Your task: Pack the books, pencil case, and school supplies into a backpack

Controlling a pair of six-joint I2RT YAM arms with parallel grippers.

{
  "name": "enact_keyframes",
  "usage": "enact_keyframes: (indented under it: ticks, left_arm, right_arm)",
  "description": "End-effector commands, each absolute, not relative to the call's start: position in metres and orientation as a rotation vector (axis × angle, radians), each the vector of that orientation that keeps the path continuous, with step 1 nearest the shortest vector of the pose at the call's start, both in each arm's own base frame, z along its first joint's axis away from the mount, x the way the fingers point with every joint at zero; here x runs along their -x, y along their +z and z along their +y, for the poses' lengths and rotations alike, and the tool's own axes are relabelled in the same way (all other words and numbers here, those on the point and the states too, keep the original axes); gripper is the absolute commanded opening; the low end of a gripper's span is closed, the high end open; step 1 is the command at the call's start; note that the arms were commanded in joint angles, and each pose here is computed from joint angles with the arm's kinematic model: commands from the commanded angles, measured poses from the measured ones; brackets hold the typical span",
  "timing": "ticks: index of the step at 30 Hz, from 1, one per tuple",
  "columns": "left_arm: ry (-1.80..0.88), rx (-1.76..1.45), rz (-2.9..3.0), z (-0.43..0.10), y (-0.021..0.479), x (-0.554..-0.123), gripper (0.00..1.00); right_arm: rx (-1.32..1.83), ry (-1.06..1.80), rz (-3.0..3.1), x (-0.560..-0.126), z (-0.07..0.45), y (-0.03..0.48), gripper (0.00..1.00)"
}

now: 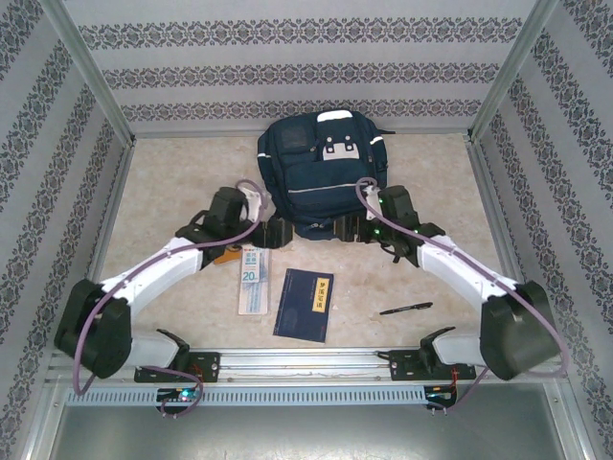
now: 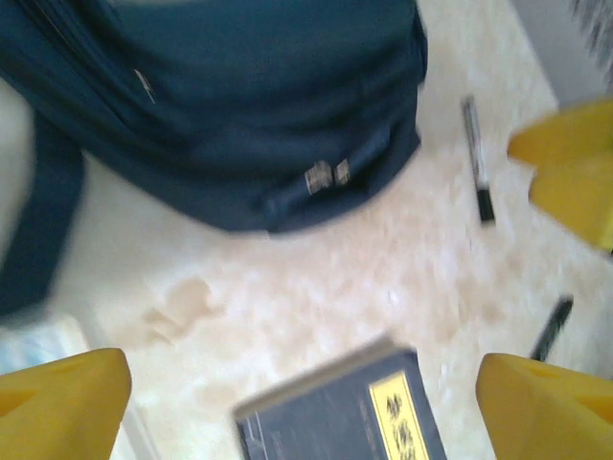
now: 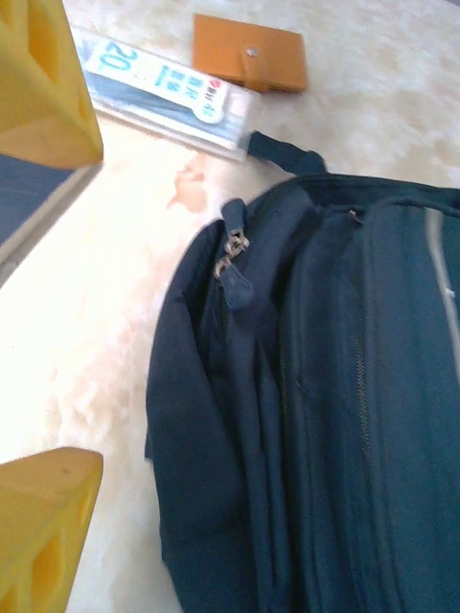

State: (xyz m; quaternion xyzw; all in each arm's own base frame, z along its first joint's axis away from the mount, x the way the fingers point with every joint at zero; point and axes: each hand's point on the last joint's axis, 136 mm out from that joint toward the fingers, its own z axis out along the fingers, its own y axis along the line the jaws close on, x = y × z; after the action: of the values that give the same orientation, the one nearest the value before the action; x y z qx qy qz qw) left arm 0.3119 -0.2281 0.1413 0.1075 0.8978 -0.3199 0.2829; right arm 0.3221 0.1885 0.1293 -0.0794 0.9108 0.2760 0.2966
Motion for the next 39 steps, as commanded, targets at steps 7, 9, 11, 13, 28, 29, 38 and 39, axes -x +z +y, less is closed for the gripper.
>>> enact_keyframes:
  ticks: [7, 9, 11, 13, 28, 29, 38, 39]
  left_arm:
    - [-0.881, -0.371, 2.595, -0.249, 0.12, -0.32, 0.88]
    - [-0.9, -0.351, 2.603, -0.254, 0.121, -0.325, 0.87]
    - [-0.923, -0.32, 2.61, -0.259, 0.121, -0.331, 0.84]
    - [-0.944, -0.312, 2.613, -0.262, 0.12, -0.335, 0.83]
    - [-1.129, -0.318, 2.618, -0.265, 0.107, -0.352, 0.62]
    - [-1.125, -0.316, 2.626, -0.264, 0.106, -0.352, 0.62]
    - [-1.119, -0.295, 2.638, -0.254, 0.104, -0.342, 0.62]
    - [-1.116, -0.298, 2.641, -0.252, 0.103, -0.341, 0.62]
  right_arm:
    - [0.326, 0.802, 2.552, -0.335, 0.218, 0.119, 0.69]
    - [0.277, 0.777, 2.578, -0.342, 0.218, 0.117, 0.68]
    - [0.254, 0.738, 2.593, -0.346, 0.219, 0.116, 0.67]
    - [0.308, 0.737, 2.574, -0.349, 0.225, 0.12, 0.67]
    - [1.03, 0.525, 2.484, -0.362, 0.233, 0.103, 0.66]
    - [1.104, 0.531, 2.449, -0.359, 0.236, 0.105, 0.67]
    - [1.506, 0.532, 2.287, -0.344, 0.247, 0.072, 0.72]
    - [1.526, 0.523, 2.288, -0.343, 0.246, 0.069, 0.69]
